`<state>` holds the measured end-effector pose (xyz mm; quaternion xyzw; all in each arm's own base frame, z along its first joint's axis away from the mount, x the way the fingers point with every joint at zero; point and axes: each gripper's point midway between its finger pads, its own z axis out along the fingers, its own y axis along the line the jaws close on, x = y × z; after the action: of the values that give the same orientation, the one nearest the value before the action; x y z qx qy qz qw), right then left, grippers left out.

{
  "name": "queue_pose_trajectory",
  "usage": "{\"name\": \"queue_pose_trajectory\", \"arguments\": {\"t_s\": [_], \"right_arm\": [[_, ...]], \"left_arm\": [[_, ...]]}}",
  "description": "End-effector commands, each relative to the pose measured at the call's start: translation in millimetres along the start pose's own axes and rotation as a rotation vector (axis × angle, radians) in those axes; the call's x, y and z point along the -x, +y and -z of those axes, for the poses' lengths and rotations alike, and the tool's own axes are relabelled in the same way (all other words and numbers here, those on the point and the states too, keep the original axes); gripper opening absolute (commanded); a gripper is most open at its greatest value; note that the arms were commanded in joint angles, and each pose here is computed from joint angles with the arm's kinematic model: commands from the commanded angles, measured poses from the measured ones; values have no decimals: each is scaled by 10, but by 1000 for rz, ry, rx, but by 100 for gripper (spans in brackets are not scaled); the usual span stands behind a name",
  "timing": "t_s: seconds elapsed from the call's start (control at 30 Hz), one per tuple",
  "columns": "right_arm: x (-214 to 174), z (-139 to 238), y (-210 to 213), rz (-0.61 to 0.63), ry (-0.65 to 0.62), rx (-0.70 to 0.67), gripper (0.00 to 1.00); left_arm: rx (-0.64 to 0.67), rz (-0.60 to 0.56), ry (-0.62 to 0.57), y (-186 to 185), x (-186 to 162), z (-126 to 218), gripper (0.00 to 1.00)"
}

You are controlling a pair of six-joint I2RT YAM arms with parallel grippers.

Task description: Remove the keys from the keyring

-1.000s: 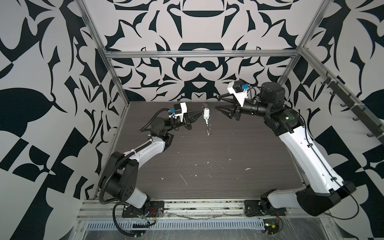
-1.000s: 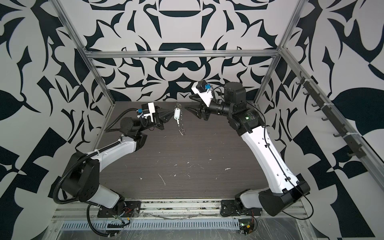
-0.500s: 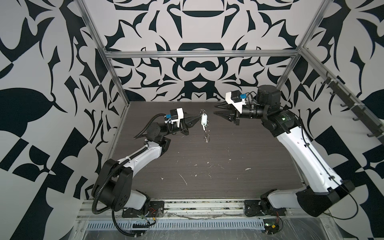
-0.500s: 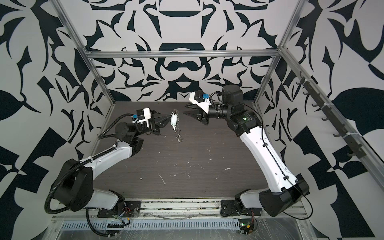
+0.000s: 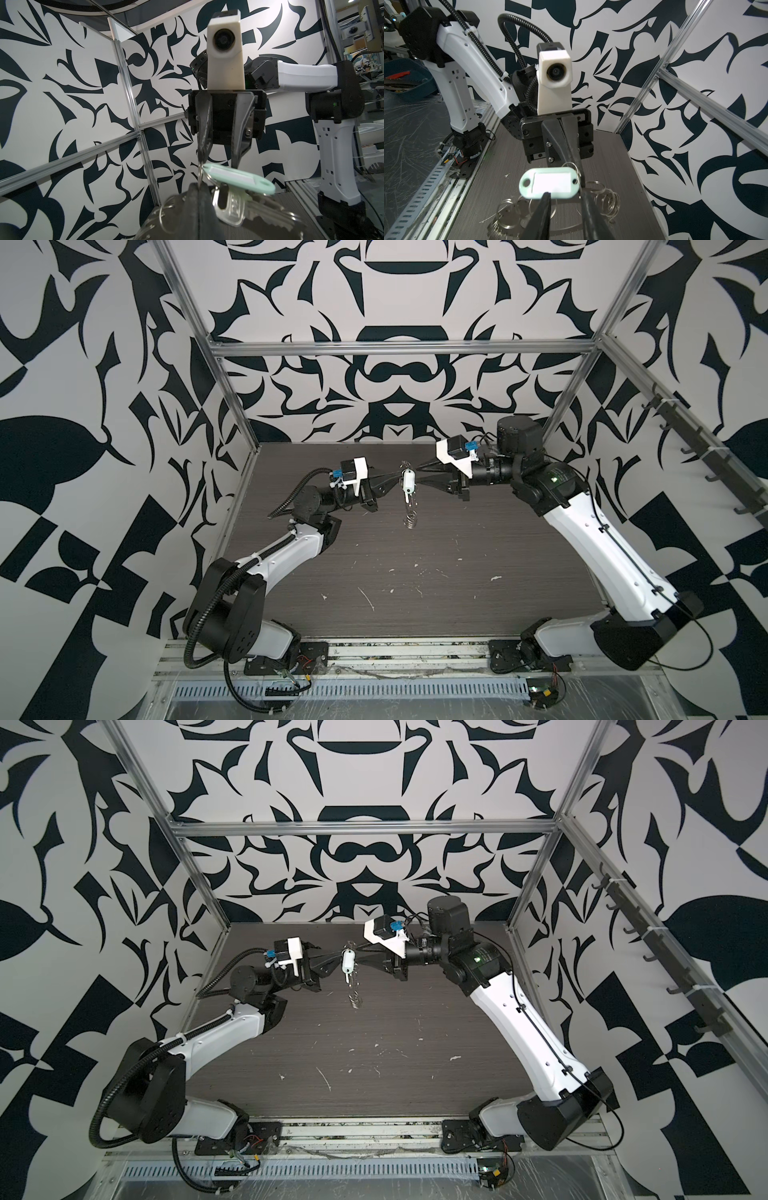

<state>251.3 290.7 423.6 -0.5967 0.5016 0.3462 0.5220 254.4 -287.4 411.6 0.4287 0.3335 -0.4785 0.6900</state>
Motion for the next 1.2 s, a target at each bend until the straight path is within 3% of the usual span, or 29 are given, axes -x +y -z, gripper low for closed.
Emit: {"name": "queue_pose_trajectory", "arguments": {"t_s": [0.0,0.3,1.17], "right_arm": [[164,68,-11,64,-12,-23,29],[162,132,-61,88,27,-77,29],[293,-43,-47,67,-17,-6,15]], "left_arm": [[-24,-60,-61,-103,267,5,0],[-26,-62,-62,-99,273,0,0],[-33,-62,-58,-91,251,-13,0]]}}
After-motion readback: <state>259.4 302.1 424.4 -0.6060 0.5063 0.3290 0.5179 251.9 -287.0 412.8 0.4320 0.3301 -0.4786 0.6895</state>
